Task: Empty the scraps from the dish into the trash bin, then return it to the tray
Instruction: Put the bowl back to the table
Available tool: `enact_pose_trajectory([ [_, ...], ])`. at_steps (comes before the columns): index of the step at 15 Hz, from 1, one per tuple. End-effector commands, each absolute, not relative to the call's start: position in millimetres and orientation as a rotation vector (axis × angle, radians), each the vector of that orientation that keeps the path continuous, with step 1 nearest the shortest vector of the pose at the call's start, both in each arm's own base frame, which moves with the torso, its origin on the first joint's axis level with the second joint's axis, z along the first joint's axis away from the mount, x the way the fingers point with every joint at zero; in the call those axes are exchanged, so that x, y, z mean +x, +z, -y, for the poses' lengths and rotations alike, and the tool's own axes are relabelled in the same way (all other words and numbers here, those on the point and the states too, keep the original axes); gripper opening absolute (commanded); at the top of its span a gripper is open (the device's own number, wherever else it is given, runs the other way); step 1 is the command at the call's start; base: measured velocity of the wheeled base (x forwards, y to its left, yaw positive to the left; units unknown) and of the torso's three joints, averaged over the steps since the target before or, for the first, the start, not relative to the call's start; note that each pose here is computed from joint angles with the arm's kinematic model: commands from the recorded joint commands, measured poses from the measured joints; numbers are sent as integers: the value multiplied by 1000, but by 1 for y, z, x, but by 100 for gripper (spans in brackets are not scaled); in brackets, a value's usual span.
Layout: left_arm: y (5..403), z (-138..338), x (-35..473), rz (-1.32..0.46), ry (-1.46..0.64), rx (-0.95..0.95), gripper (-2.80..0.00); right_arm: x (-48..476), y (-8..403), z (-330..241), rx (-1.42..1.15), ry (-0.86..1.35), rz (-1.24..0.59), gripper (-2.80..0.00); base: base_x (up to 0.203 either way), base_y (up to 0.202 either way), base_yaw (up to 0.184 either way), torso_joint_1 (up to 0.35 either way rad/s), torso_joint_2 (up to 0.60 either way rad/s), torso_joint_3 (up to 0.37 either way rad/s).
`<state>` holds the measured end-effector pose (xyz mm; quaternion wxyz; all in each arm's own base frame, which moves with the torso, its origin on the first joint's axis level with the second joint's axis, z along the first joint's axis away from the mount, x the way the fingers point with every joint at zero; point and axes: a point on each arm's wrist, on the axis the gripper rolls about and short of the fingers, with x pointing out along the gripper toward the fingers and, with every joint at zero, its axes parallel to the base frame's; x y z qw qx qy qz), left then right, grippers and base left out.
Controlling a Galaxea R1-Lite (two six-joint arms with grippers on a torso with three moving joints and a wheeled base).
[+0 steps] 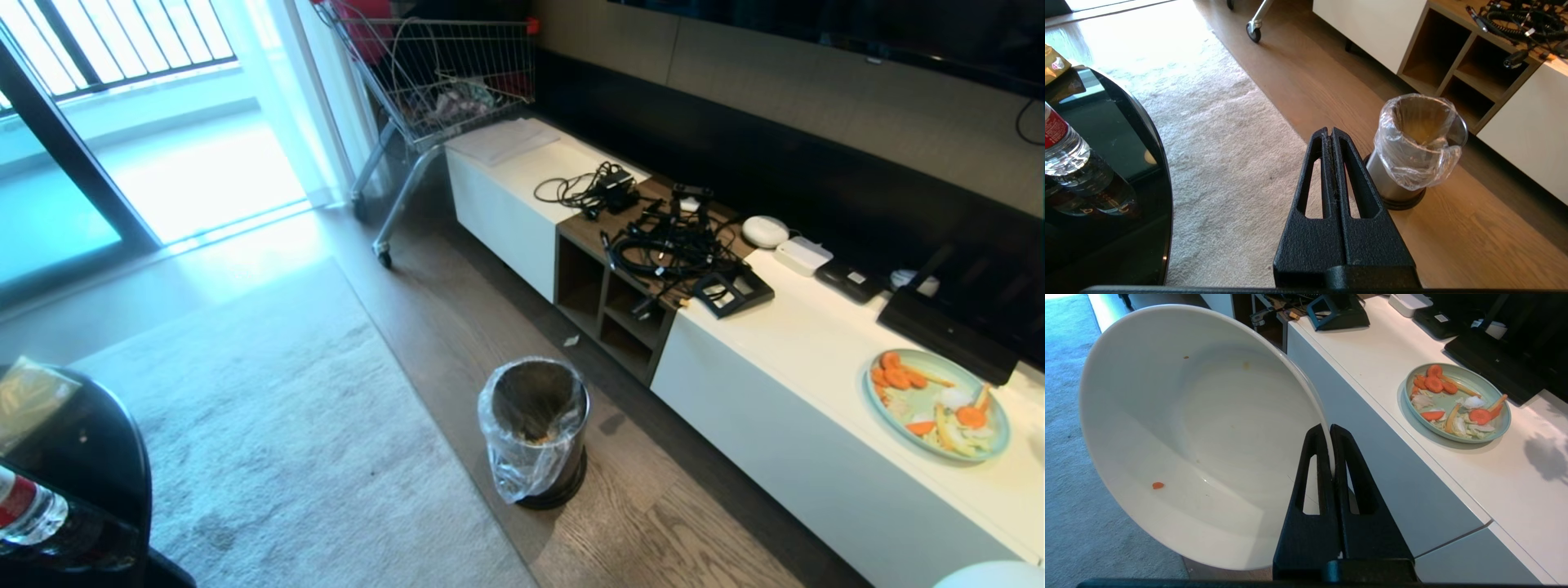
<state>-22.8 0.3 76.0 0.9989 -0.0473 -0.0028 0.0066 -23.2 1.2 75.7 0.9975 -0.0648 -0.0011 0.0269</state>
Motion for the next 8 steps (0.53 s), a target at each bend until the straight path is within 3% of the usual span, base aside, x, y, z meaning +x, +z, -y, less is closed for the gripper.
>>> enact_pose_trajectory([
  [1,76,0,-23,7,13,-96,-280,-23,76,-1,-131,55,1,-280,0,0,0,5,6,211],
  [8,76,0,-23,7,13,-97,-280,-23,76,-1,-132,55,1,-280,0,0,0,2,2,204],
])
